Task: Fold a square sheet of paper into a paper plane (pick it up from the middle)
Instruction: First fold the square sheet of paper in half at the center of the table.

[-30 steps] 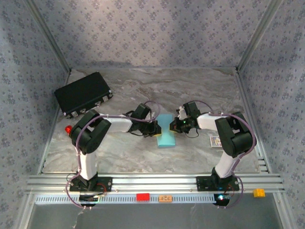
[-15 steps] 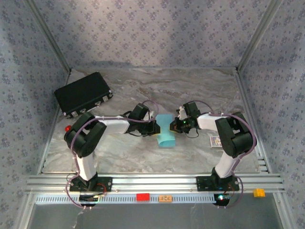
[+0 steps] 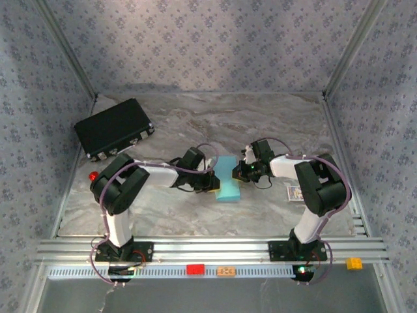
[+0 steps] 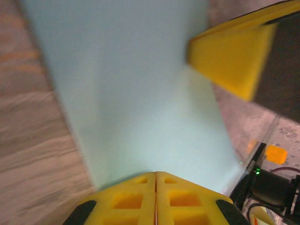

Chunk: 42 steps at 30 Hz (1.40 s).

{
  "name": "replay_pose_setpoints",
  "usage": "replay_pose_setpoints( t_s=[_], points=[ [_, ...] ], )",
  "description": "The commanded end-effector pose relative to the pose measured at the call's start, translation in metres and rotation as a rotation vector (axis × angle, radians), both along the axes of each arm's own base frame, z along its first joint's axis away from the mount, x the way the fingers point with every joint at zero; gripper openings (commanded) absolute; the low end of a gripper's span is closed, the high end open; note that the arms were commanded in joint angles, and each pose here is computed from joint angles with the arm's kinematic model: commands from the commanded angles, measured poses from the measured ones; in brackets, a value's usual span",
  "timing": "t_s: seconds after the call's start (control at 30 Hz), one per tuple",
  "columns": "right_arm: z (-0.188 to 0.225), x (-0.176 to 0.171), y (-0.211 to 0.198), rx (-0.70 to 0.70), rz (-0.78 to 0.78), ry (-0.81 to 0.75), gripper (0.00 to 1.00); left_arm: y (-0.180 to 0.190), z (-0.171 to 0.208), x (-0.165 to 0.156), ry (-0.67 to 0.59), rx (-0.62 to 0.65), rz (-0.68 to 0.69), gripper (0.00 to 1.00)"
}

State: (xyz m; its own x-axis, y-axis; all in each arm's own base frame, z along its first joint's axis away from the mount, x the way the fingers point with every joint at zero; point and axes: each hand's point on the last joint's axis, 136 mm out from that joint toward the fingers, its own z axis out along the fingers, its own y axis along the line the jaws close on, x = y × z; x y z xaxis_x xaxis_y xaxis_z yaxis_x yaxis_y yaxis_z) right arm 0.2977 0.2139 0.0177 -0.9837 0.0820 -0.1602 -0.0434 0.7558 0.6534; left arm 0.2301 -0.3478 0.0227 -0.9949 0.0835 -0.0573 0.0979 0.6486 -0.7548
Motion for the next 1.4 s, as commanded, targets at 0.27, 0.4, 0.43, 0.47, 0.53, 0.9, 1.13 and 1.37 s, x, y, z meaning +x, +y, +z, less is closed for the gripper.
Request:
replay_pose_setpoints(
  t_s=[0.27, 0.4, 0.43, 0.47, 0.53, 0.9, 1.13, 1.37],
  points=[
    [-0.033, -0.026, -0.025, -0.132, -0.051, 0.120, 0.00, 0.016, -0.009, -0.012, -0.040, 0.056, -0.010, 0.08],
    [-0.032, -0.025, -0.025, -0.134, -0.052, 0.117, 0.00, 0.001, 0.024, -0.002, -0.078, 0.000, 0.009, 0.08],
    [-0.033, -0.026, -0.026, -0.135, -0.053, 0.118, 0.00, -0.003, 0.030, -0.001, -0.082, -0.017, 0.010, 0.08],
    [-0.033, -0.026, -0.025, -0.135, -0.053, 0.118, 0.00, -0.008, 0.033, -0.002, -0.077, -0.038, 0.006, 0.08],
    [-0.033, -0.026, -0.025, -0.134, -0.053, 0.117, 0.00, -0.015, 0.034, -0.003, -0.056, -0.076, 0.001, 0.08],
    [-0.032, -0.027, -0.026, -0.136, -0.053, 0.116, 0.00, -0.001, -0.011, -0.027, 0.055, -0.009, 0.001, 0.07],
    [-0.033, -0.027, -0.026, -0.137, -0.055, 0.117, 0.00, 0.012, -0.032, -0.042, 0.022, 0.136, -0.055, 0.07],
    [-0.032, -0.028, -0.027, -0.140, -0.057, 0.116, 0.00, -0.002, 0.000, -0.032, -0.055, 0.068, -0.038, 0.09]
  ],
)
